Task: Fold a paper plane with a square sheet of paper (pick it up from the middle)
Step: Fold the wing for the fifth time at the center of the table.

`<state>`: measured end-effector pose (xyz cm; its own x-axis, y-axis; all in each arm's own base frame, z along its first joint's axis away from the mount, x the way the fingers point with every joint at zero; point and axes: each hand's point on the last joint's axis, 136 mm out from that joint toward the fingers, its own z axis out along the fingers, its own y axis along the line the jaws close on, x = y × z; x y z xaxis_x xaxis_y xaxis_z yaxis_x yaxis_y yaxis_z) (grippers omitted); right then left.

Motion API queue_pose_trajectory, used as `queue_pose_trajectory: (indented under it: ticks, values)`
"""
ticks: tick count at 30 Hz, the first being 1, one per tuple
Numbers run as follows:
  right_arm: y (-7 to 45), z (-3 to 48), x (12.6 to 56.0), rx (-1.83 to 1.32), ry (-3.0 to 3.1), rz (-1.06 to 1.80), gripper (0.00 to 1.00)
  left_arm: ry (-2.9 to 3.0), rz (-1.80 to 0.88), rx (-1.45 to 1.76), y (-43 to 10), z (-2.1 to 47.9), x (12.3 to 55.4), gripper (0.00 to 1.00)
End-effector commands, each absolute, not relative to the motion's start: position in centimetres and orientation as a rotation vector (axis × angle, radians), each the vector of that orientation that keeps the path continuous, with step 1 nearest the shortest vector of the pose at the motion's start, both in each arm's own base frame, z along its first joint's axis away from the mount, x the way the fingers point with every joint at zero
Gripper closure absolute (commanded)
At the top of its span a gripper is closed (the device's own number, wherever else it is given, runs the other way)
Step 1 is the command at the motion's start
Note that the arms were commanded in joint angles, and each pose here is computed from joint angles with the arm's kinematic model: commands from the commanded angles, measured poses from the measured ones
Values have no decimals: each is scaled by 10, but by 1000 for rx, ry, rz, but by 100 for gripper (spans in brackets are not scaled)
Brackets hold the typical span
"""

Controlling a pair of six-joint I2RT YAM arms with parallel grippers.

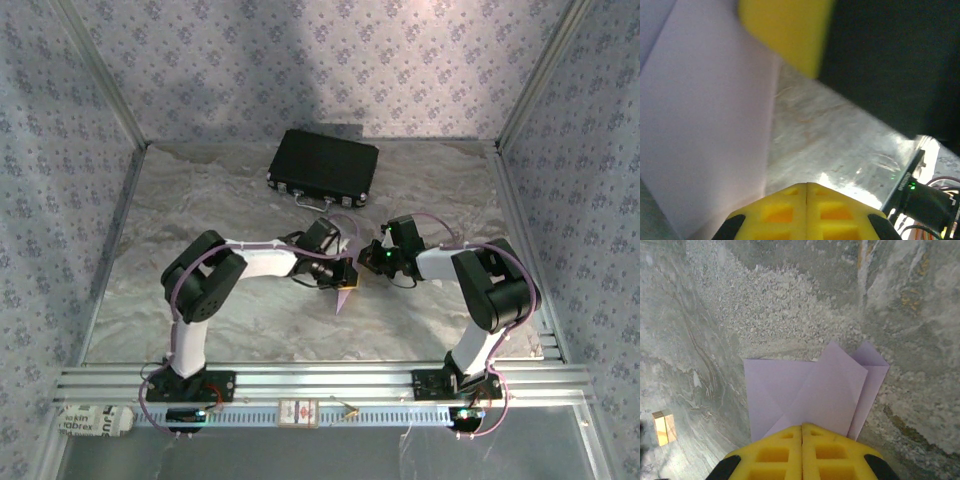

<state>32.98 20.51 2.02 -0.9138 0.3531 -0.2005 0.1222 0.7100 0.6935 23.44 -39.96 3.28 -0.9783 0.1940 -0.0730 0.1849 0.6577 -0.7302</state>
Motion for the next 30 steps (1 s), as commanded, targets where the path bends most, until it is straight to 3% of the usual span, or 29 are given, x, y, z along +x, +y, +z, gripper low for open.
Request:
queue_pose_trajectory:
  ticks: [1,8,19,30]
  values:
    - [185,-14,305,443,2728,896,92,-2839,1153,-334,-387,12,225,100]
    - [184,-17,303,449,2733,892,92,-2827,1078,-275,-363,-13,201,100]
    - [181,-18,303,455,2738,874,93,-2839,1042,-349,-349,4,187,95]
    - [181,-15,305,451,2732,880,93,-2904,860,-434,-319,-1,159,97]
